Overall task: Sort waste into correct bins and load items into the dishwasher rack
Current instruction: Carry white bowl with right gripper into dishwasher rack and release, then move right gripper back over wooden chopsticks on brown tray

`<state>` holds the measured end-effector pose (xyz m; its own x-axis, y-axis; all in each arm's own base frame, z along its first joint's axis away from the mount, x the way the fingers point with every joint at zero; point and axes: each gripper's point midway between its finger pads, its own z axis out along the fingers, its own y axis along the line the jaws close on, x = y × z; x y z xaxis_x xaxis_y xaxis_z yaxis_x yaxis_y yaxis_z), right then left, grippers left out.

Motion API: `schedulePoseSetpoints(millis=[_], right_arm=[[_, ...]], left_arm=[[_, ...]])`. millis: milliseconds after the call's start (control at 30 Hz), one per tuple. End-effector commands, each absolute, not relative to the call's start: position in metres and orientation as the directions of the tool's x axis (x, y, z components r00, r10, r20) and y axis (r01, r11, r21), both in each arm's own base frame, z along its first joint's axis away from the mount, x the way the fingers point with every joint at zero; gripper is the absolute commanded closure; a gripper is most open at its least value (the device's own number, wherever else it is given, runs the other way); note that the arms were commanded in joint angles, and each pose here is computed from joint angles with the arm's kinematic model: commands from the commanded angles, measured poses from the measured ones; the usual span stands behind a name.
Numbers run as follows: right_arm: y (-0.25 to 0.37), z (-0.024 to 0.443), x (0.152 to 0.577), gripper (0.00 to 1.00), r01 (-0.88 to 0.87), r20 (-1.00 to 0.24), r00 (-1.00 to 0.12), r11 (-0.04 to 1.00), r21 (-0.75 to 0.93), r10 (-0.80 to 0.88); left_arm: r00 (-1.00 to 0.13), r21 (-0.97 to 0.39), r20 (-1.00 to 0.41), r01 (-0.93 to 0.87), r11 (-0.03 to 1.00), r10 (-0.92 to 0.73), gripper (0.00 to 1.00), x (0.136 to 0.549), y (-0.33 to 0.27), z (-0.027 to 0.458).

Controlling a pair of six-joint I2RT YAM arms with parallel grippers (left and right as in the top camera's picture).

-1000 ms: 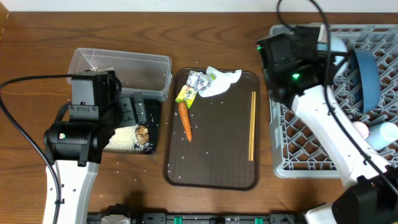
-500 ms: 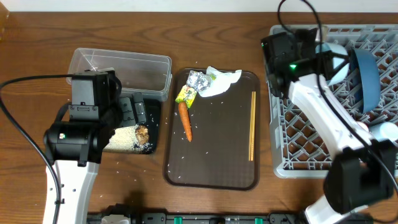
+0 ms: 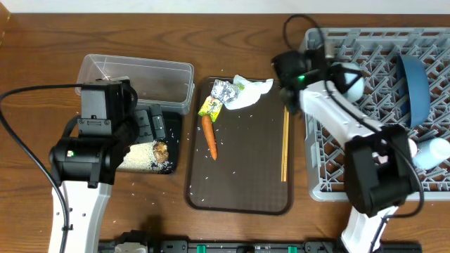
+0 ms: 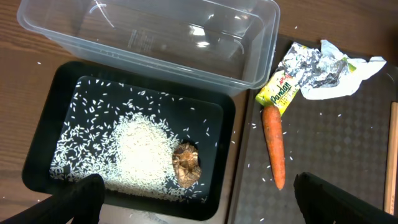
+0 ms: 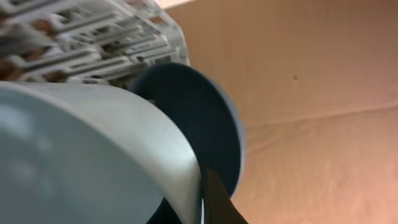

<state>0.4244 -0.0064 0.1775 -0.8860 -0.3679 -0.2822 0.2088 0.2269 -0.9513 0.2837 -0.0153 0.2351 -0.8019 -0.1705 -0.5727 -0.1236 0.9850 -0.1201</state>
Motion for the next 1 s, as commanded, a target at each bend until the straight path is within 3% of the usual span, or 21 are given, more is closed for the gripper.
schedulePoseSetpoints(millis=[0, 200, 233, 267, 300, 367, 533, 667, 767, 967], right_arm=[[0.015, 0.160, 0.428, 0.99, 0.155, -0.245, -0.878, 0.239, -0.959, -0.412], [0.019, 0.143, 0.428, 0.99, 0.103, -0.191, -0.885, 0.220, -0.970, -0.426], [0.020, 0.143, 0.427, 0.95, 0.098, -0.185, -0.885, 0.217, -0.971, -0.428], [0.021, 0.146, 0.427, 0.75, 0.104, -0.186, -0.883, 0.207, -0.973, -0.432], [0.024, 0.151, 0.427, 0.36, 0.119, -0.197, -0.878, 0.199, -0.973, -0.437], [0.031, 0.156, 0.429, 0.01, 0.143, -0.228, -0.866, 0.218, -0.966, -0.445], [0.057, 0.165, 0.433, 0.01, 0.124, -0.290, -0.831, 0.350, -0.928, -0.476], [0.089, 0.165, 0.439, 0.01, 0.032, -0.345, -0.792, 0.530, -0.847, -0.504], [0.122, 0.171, 0.441, 0.01, -0.046, -0.418, -0.746, 0.667, -0.744, -0.518], [0.185, 0.164, 0.429, 0.01, -0.268, -0.497, -0.696, 0.830, -0.489, -0.518]], left_arm=[[-0.794, -0.114, -0.584, -0.126, 0.986, -0.169, 0.02, 0.286, -0.013, 0.241], [-0.794, -0.114, -0.584, -0.126, 0.986, -0.169, 0.02, 0.286, -0.013, 0.240], [-0.794, -0.114, -0.584, -0.126, 0.986, -0.169, 0.02, 0.286, -0.013, 0.241], [-0.794, -0.114, -0.584, -0.126, 0.986, -0.169, 0.02, 0.286, -0.013, 0.240], [-0.794, -0.114, -0.584, -0.126, 0.986, -0.169, 0.02, 0.286, -0.013, 0.241], [-0.794, -0.114, -0.584, -0.126, 0.986, -0.169, 0.02, 0.286, -0.013, 0.241], [-0.794, -0.114, -0.584, -0.125, 0.985, -0.169, 0.02, 0.286, -0.013, 0.241], [-0.794, -0.114, -0.584, -0.126, 0.986, -0.169, 0.02, 0.286, -0.013, 0.241], [-0.794, -0.114, -0.584, -0.125, 0.985, -0.169, 0.02, 0.286, -0.013, 0.241], [-0.794, -0.114, -0.584, -0.126, 0.986, -0.169, 0.02, 0.286, -0.013, 0.240]])
